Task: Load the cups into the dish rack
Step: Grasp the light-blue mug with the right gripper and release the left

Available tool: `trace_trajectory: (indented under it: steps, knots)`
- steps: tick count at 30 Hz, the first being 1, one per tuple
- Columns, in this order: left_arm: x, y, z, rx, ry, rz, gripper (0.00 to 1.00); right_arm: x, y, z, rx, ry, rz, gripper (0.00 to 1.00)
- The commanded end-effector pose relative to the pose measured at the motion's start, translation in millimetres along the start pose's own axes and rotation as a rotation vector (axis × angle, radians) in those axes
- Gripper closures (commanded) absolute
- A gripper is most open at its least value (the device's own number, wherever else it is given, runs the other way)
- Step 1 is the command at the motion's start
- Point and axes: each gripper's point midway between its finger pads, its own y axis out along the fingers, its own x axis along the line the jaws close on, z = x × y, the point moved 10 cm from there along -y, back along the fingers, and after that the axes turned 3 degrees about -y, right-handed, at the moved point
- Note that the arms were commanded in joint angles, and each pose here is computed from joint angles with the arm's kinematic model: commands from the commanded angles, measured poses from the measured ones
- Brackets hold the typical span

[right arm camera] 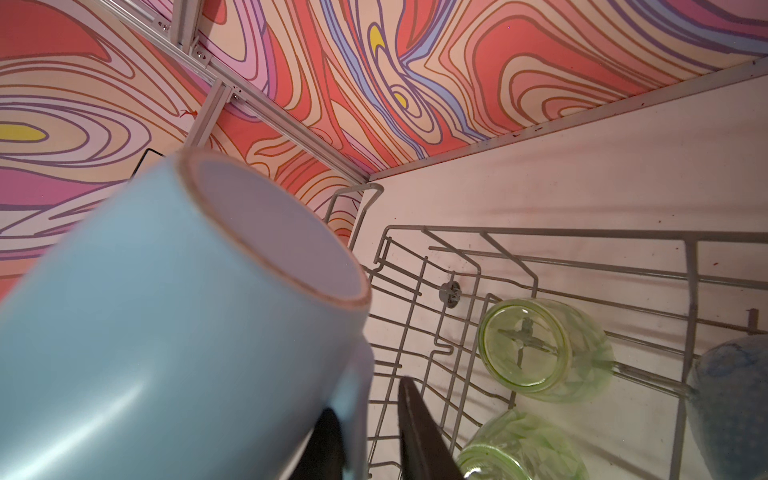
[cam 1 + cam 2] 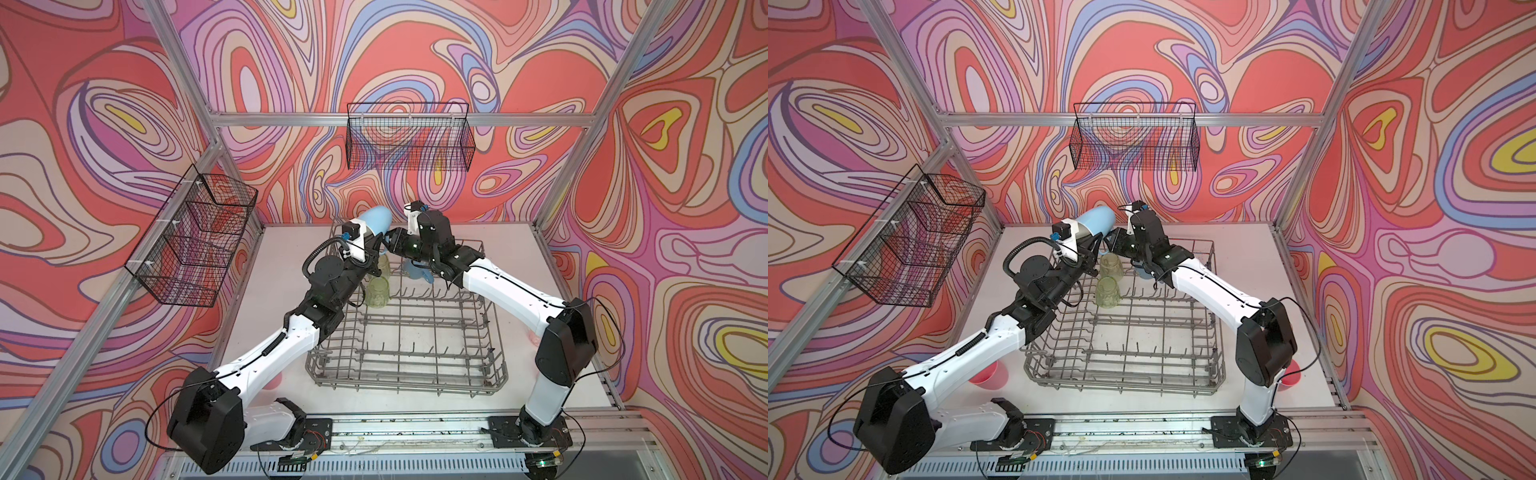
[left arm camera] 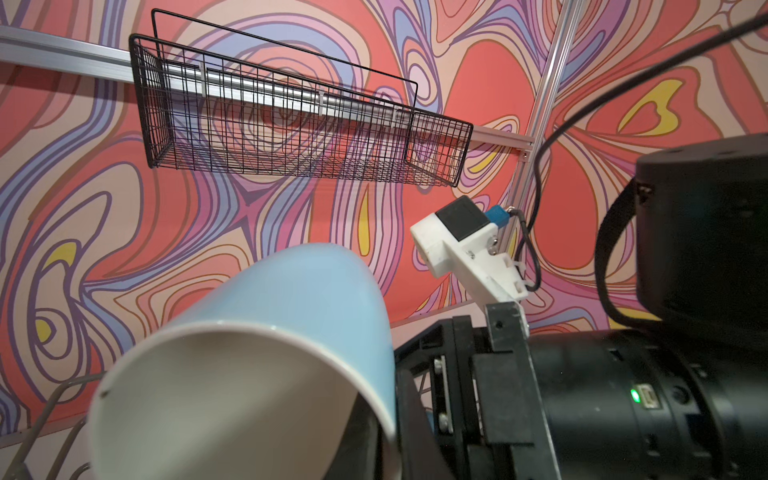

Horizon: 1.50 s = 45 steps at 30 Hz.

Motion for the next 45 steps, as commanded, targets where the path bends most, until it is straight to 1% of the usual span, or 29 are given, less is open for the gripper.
trace_trajectory:
  steps: [1, 9, 12, 13, 14, 17, 20, 29, 31, 35, 37, 40, 42, 45]
  knots:
    - [-13, -9, -40, -0.182, 0.011, 0.061, 1.0, 4, -4, -8, -0.07, -0.021, 0.021, 0.8]
    - [-12, -15, -35, -0.179, 0.006, 0.055, 1.0, 2, -6, -12, -0.127, -0.023, 0.038, 0.89]
    - [-11, -17, -33, -0.18, 0.005, 0.046, 0.97, 0, -5, -12, -0.147, -0.023, 0.045, 0.92]
    - [-10, -18, -33, -0.181, 0.004, 0.043, 0.95, 0, -5, -12, -0.152, -0.025, 0.047, 0.94]
    - [-10, -19, -33, -0.182, 0.003, 0.04, 0.93, 7, -15, -19, -0.177, -0.031, 0.034, 0.95]
    - [-10, -21, -31, -0.18, 0.004, 0.037, 0.88, 8, -17, -21, -0.198, -0.043, 0.042, 0.97]
    - [-9, -24, -30, -0.183, 0.003, 0.03, 0.81, 11, -21, -24, -0.223, -0.056, 0.041, 1.0]
    - [-7, -28, -28, -0.161, -0.001, 0.008, 0.67, 16, -29, -33, -0.281, -0.104, 0.054, 1.0]
    - [-6, -29, -28, -0.146, -0.001, 0.0, 0.64, 16, -32, -34, -0.293, -0.125, 0.07, 1.0]
    - [-3, -31, -23, -0.106, -0.005, -0.036, 0.54, 15, -36, -35, -0.32, -0.184, 0.111, 1.0]
    - [-1, -33, -21, -0.085, -0.009, -0.059, 0.49, 13, -39, -36, -0.339, -0.223, 0.139, 1.0]
    - [1, -33, -20, -0.057, -0.023, -0.09, 0.43, 12, -45, -37, -0.371, -0.286, 0.169, 1.0]
    - [2, -33, -18, -0.032, -0.033, -0.115, 0.4, 12, -48, -38, -0.392, -0.332, 0.188, 1.0]
    - [4, -31, -15, 0.024, -0.052, -0.154, 0.38, 11, -56, -39, -0.419, -0.401, 0.224, 1.0]
